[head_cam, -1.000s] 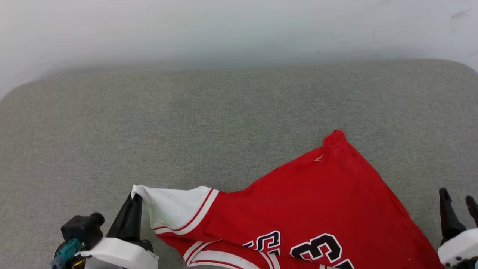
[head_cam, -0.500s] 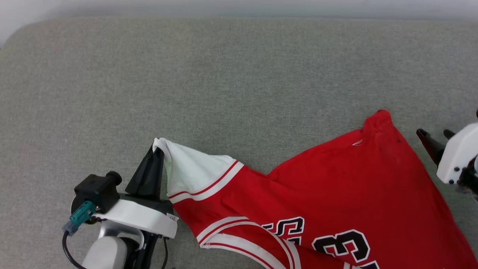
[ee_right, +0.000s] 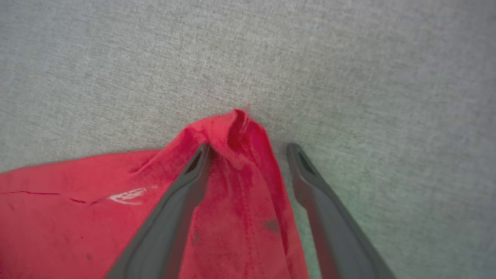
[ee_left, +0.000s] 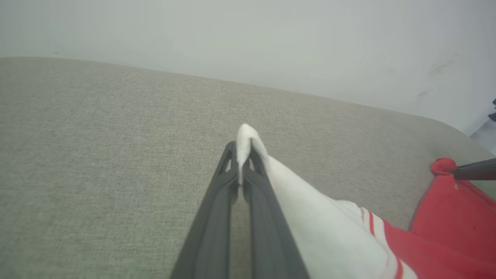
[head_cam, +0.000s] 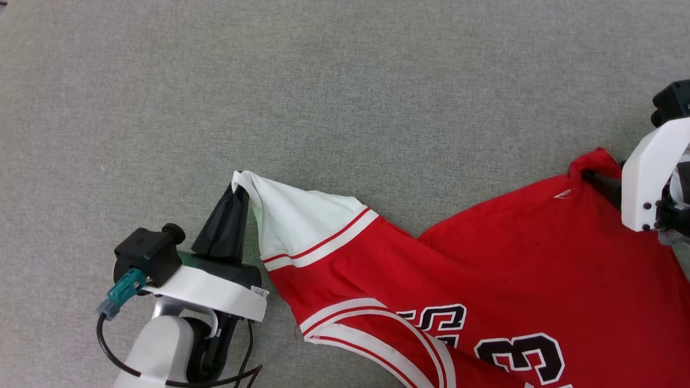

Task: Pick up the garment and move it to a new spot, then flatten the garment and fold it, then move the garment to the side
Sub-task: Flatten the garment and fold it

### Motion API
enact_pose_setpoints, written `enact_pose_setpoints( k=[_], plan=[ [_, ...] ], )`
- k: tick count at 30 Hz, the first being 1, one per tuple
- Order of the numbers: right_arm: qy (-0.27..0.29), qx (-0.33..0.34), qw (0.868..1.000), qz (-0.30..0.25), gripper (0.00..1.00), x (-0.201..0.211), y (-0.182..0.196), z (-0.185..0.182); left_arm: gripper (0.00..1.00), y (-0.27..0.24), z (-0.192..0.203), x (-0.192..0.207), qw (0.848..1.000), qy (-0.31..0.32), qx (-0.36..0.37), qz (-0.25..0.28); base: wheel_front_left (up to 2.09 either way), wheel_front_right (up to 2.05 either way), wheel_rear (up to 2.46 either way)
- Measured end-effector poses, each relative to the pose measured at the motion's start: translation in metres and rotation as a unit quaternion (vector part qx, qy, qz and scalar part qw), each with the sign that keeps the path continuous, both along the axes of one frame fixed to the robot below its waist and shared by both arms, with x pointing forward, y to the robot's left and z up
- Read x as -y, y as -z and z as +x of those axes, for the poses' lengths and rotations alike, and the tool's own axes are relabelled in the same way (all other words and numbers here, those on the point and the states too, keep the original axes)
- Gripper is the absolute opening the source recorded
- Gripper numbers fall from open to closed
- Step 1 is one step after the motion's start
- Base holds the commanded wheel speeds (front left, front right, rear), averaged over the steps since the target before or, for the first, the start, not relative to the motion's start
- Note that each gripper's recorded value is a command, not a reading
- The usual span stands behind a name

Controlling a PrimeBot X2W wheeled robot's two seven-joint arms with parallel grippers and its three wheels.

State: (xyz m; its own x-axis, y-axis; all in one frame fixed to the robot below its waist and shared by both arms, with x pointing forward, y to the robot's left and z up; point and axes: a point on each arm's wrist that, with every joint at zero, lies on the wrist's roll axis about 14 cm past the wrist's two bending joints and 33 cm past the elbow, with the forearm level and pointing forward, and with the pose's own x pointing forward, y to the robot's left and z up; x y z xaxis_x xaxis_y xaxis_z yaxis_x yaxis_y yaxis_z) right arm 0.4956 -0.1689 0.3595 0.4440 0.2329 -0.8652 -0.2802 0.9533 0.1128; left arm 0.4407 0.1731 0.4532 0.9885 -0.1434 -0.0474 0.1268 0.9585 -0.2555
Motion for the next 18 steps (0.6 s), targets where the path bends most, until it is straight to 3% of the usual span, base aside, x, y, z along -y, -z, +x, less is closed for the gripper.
enact_pose_setpoints(
  k=[1,2,4,11,18],
  plan=[
    [-0.002,-0.01,1.0,0.0,1.0,0.0,0.003,-0.001,0.0,0.002,0.0,-0.001,1.0,-0.001,-0.003,0.0,0.0,0.0,0.0],
    [-0.002,-0.022,1.0,0.001,0.52,0.001,0.005,-0.003,0.0,0.003,0.0,-0.001,1.0,-0.001,-0.004,0.0,0.0,0.0,0.0],
    [-0.001,-0.032,0.999,0.005,0.0,0.0,0.006,-0.004,0.0,0.004,0.0,-0.001,1.0,-0.002,-0.005,-0.001,0.0,0.0,0.0],
    [-0.002,-0.034,0.999,0.024,0.0,-0.007,0.0,-0.008,0.0,0.001,-0.001,-0.003,1.0,-0.005,-0.002,-0.003,0.0,0.0,0.0],
    [0.04,0.06,0.996,0.048,0.0,0.003,-0.038,0.009,0.0,-0.029,0.006,-0.018,0.999,-0.017,0.032,0.003,0.0,0.0,0.0]
  ],
)
